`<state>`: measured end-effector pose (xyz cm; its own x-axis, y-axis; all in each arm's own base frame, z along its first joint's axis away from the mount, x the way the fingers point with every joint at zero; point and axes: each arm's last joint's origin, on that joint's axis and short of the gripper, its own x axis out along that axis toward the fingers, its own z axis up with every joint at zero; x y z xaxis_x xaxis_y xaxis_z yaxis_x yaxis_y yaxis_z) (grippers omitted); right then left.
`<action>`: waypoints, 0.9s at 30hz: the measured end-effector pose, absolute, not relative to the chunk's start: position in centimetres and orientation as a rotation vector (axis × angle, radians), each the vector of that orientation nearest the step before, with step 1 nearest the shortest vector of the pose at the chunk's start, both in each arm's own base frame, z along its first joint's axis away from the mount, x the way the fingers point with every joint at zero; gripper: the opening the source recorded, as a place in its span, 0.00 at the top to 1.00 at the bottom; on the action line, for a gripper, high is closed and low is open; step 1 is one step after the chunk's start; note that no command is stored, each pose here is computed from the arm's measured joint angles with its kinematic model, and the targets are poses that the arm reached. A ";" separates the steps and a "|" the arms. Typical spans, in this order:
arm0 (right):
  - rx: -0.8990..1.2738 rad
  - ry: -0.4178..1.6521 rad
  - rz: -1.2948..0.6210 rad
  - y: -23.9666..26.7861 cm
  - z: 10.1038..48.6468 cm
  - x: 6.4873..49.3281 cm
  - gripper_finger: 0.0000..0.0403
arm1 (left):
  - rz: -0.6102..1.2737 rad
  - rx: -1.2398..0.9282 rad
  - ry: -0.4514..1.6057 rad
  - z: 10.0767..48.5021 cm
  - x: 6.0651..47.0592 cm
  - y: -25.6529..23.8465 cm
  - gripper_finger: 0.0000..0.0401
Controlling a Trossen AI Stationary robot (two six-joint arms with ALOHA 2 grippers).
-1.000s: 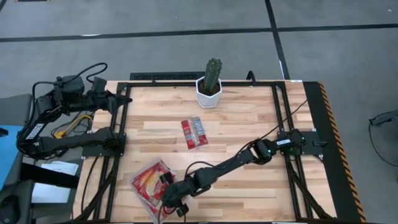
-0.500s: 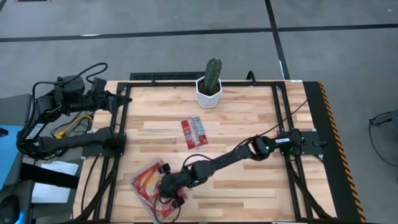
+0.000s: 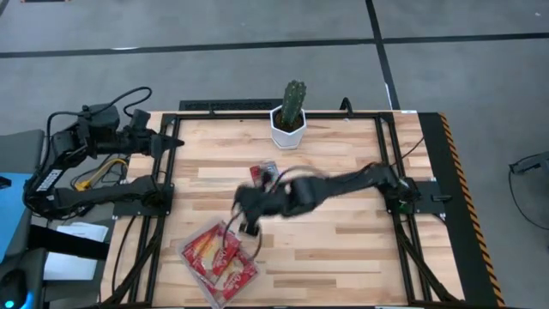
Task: Sort popcorn bags into baskets
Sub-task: Put the red popcorn bag into the transparent bin
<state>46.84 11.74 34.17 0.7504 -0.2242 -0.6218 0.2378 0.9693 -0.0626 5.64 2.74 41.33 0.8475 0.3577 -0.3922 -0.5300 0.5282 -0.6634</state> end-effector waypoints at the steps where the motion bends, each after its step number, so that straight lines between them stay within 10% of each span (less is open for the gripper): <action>1: 0.078 0.710 -0.298 10.9 34.9 45.8 0.81 | 0.520 -0.874 0.233 41.3 5.8 2.8 0.43; 12: 0.294 1.115 -0.788 6.8 32.7 39.7 0.37 | 0.540 -0.828 0.359 40.6 8.6 4.3 0.41; 27: 0.692 1.236 -0.621 3.3 18.5 40.6 0.37 | 0.508 -0.780 0.472 39.4 13.9 7.0 0.41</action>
